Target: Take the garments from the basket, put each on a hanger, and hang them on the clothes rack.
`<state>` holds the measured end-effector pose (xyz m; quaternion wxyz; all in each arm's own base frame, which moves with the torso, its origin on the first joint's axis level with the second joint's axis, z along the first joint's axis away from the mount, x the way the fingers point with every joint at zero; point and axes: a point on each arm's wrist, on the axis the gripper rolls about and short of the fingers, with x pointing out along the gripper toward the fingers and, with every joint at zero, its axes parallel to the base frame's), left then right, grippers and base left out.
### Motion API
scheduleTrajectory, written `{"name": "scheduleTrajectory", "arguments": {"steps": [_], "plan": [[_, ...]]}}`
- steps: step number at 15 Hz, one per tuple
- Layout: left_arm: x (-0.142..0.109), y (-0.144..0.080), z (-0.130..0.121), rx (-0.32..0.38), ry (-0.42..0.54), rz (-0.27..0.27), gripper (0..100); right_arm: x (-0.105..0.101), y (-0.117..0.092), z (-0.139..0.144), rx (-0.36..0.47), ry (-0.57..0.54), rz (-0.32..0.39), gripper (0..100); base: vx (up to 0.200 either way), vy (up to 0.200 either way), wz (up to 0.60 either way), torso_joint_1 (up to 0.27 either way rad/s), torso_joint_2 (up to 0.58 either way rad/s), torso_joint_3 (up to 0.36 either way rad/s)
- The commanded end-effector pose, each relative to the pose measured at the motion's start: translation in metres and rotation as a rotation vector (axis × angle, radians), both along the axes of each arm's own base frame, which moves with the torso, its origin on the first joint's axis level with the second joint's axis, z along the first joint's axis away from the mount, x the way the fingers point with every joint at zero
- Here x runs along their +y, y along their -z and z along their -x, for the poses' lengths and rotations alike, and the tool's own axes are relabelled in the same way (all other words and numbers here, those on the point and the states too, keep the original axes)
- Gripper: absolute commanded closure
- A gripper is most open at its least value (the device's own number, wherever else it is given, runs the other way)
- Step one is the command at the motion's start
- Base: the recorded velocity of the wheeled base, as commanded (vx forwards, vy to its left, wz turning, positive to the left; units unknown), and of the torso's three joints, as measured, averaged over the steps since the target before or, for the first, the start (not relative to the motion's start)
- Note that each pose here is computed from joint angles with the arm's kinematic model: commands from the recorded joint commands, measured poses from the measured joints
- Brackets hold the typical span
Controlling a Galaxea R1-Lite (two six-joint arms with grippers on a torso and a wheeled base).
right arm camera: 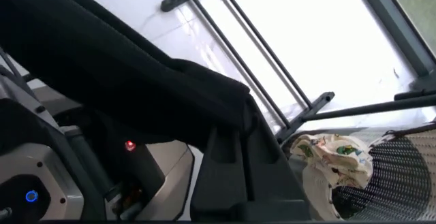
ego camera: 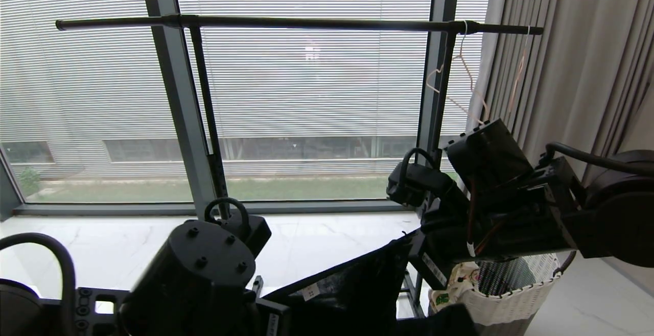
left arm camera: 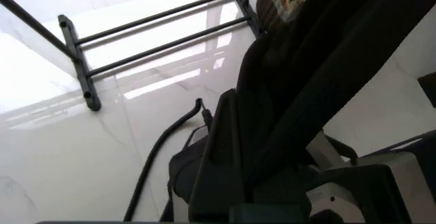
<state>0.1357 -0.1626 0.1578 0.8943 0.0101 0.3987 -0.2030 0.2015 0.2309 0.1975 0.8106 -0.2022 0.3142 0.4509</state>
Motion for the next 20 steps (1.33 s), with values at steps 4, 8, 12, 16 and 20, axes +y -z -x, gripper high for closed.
{"name": "scheduleTrajectory", "arguments": {"steps": [4,8,12,16,20], "plan": [[0.027,-0.021,-0.018,-0.150,0.121,-0.088,100,-0.021,-0.003,0.000,-0.031,0.102,0.027,100,0.000,0.000,0.00,0.000,0.00,0.000],[0.025,-0.034,-0.034,-0.235,0.418,-0.025,100,-0.062,-0.016,0.017,-0.049,0.186,-0.020,100,0.000,0.000,0.00,0.000,0.00,0.000],[0.002,-0.042,-0.054,-0.294,0.525,-0.060,100,-0.080,-0.036,0.035,-0.103,0.194,-0.077,100,0.000,0.000,0.00,0.000,0.00,0.000],[-0.006,-0.050,-0.058,-0.319,0.555,-0.033,100,-0.093,-0.032,0.055,-0.085,0.177,-0.050,100,0.000,0.000,0.00,0.000,0.00,0.000],[-0.024,-0.066,-0.075,-0.416,0.721,0.001,100,-0.102,-0.028,0.110,-0.041,-0.026,-0.014,100,0.000,0.000,0.00,0.000,0.00,0.000]]}}
